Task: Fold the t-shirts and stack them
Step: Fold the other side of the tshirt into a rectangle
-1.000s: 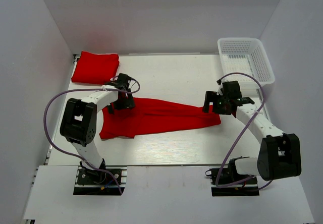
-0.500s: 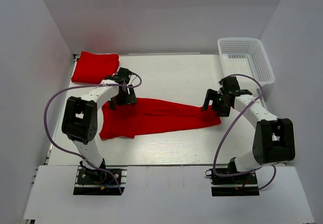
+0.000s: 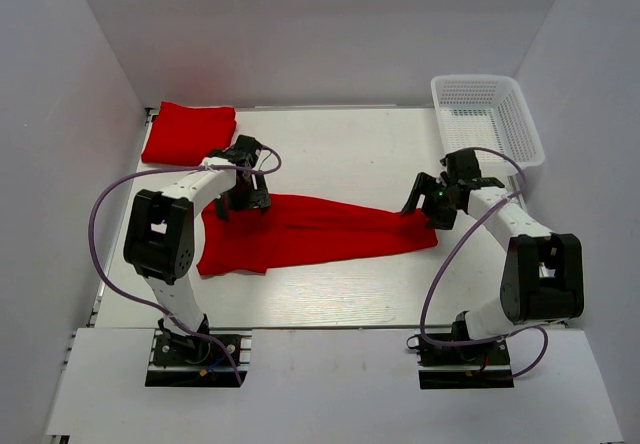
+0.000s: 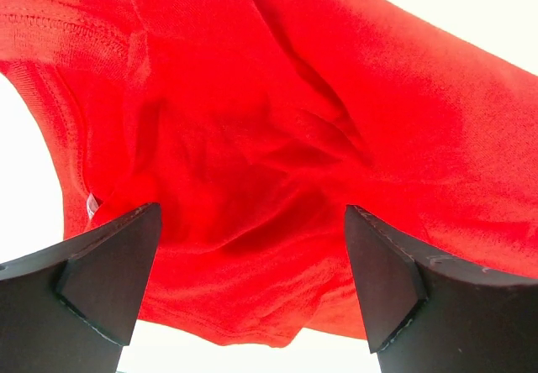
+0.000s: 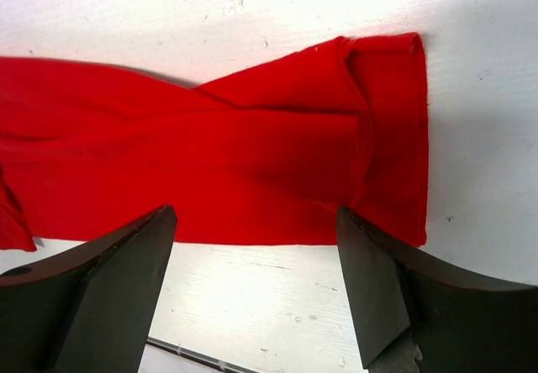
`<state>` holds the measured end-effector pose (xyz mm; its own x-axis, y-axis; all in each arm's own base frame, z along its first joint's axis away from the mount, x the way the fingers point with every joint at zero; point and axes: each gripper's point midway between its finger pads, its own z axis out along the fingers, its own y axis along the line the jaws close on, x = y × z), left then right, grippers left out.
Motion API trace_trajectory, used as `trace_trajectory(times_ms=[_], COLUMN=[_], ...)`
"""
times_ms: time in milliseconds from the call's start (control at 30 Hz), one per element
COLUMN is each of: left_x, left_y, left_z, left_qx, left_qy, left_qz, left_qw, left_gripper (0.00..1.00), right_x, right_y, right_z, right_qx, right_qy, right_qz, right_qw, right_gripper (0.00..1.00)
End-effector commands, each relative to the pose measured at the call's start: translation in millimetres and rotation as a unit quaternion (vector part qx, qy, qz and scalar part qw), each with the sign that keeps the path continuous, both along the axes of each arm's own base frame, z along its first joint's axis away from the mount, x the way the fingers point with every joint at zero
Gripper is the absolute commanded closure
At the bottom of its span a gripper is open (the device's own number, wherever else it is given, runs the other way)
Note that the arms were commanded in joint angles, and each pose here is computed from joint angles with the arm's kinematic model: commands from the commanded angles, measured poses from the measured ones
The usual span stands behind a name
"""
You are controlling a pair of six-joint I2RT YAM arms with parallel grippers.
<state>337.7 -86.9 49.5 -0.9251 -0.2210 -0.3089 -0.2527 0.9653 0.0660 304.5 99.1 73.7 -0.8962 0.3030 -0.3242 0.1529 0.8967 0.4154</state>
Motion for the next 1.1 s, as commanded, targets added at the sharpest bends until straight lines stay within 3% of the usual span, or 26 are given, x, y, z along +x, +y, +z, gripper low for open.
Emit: trace_trajectory(times_ms=[0, 367, 467, 967, 1067], left_x=[11, 7, 6, 6, 5], left_y=[-2, 0, 0, -2, -4], left_z=[15, 19, 17, 21, 19], left_qx=[-0.006, -0.007, -0.007, -0.017, -0.021], left_qy=[-0.023, -0.027, -0.027, -0.04, -0.038], left_qz=[-0.002, -0.002, -0.002, 0.001, 0.0], left_qw=[1.0, 1.0, 1.0, 0.999, 0.999], left_gripper=[0.0, 0.0, 0.0, 0.0, 0.0], right_x=[5, 4, 5, 12, 17], right_y=[1, 0, -2, -6, -7], right_z=[0, -6, -8, -25, -23], right_qx=[0.013, 0.016, 0.015, 0.008, 0.007], right_qy=[-0.004, -0.003, -0.004, 0.007, 0.002], right_qz=[-0.005, -0.004, -0.007, -0.032, -0.035], right_qw=[1.0, 1.0, 1.0, 0.999, 0.999], right_gripper=[0.18, 0.27, 0.37, 0.34, 0.4])
